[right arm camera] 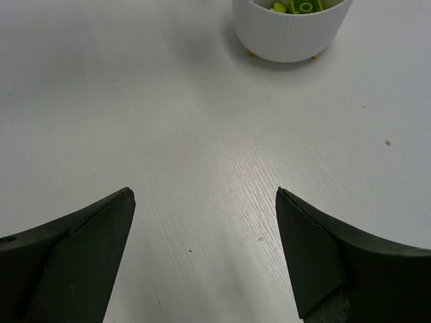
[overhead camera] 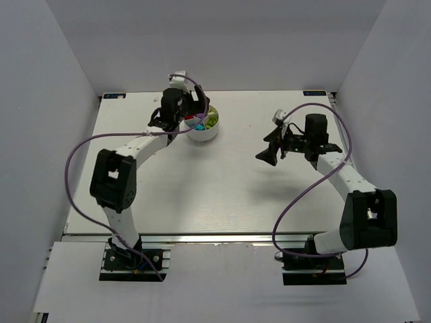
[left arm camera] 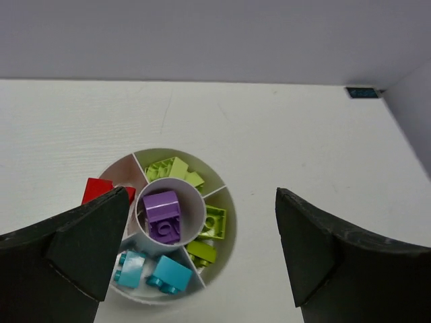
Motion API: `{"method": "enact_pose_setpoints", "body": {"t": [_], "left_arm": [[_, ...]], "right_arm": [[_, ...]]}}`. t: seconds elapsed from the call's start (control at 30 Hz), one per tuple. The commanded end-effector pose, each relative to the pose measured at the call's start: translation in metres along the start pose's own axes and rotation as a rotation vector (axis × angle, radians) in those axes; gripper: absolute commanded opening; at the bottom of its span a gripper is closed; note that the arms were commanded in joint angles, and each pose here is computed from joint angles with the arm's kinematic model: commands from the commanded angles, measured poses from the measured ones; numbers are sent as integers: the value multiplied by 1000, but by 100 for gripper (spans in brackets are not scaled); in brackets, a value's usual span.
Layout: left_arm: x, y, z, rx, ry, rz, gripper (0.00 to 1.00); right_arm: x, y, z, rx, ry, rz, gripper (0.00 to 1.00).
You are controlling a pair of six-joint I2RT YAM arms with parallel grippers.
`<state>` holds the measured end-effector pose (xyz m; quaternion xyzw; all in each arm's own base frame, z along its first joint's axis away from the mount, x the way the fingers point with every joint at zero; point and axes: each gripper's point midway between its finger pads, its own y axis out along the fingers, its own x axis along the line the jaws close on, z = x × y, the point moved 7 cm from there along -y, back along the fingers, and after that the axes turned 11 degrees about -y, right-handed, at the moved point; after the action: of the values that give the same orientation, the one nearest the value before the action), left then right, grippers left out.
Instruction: Sort the legos into containers by color
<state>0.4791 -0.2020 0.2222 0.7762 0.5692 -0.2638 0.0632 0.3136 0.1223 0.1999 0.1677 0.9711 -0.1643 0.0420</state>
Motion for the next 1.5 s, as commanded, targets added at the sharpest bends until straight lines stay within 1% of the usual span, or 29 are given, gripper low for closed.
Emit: {"method": "enact_pose_setpoints", "body": {"t": [0.0, 0.03, 0.07, 0.13, 0.17, 0.2, 0.23, 0.27, 0.3, 0.37, 0.4, 0.53, 0.6, 0.63, 0.7, 0.77, 0.93, 1.03, 1.1, 1.33, 1.47], "left_arm": [[-41, -56, -65, -127, -45, 95, 98], [-44, -72, -68, -128, -71, 100, 98], [-42, -80, -63, -100, -85, 86, 98], [-44, -99, -65, -96, -126, 86, 98], [-38, -105, -53, -55, -139, 60, 98], [-36, -110, -50, -47, -147, 55, 98], [-38, -121, -53, -60, -162, 65, 98], [-32, -124, -42, -44, -167, 54, 98], [-31, -129, -40, -47, -170, 56, 98], [-32, -141, -43, -65, -167, 68, 98], [-32, -145, -37, -38, -157, 86, 98], [-32, -162, -38, -6, -113, 82, 98], [-34, -171, -46, -23, -83, 74, 98], [-30, -174, -42, 6, -74, 48, 98], [-30, -182, -49, 2, -55, 33, 98], [-24, -187, -53, -9, -57, -12, 98], [-20, -193, -50, 7, -97, -15, 98], [-23, -191, -46, 38, -111, 11, 98], [-26, -190, -47, 45, -111, 22, 98], [-26, -197, -48, 54, -103, 17, 98], [-29, -199, -46, 87, -134, 22, 98]], "right_arm": [[-11, -18, -29, -11, -67, 90, 90], [-13, -22, -31, -4, -60, 116, 89], [-14, -24, -33, 3, -34, 139, 89], [-21, -31, -37, 36, -20, 232, 89], [-24, -33, -37, 48, -4, 268, 89], [-28, -37, -38, 64, 39, 337, 89], [-32, -39, -42, 67, 46, 362, 89], [-33, -41, -44, 75, 58, 380, 89], [-36, -43, -45, 89, 78, 406, 89], [-39, -46, -52, 103, 111, 415, 89], [-40, -45, -52, 110, 145, 421, 89], [-42, -46, -57, 122, 251, 443, 89], [-41, -50, -57, 127, 268, 474, 90], [-40, -52, -57, 128, 265, 489, 89], [-37, -57, -54, 140, 245, 528, 89], [-35, -61, -55, 154, 233, 551, 89], [-37, -71, -53, 212, 196, 609, 89], [-38, -78, -50, 280, 212, 646, 89], [-34, -81, -46, 330, 227, 636, 89], [-36, -91, -61, 372, 238, 652, 89], [-37, -91, -57, 439, 293, 641, 89]]}}
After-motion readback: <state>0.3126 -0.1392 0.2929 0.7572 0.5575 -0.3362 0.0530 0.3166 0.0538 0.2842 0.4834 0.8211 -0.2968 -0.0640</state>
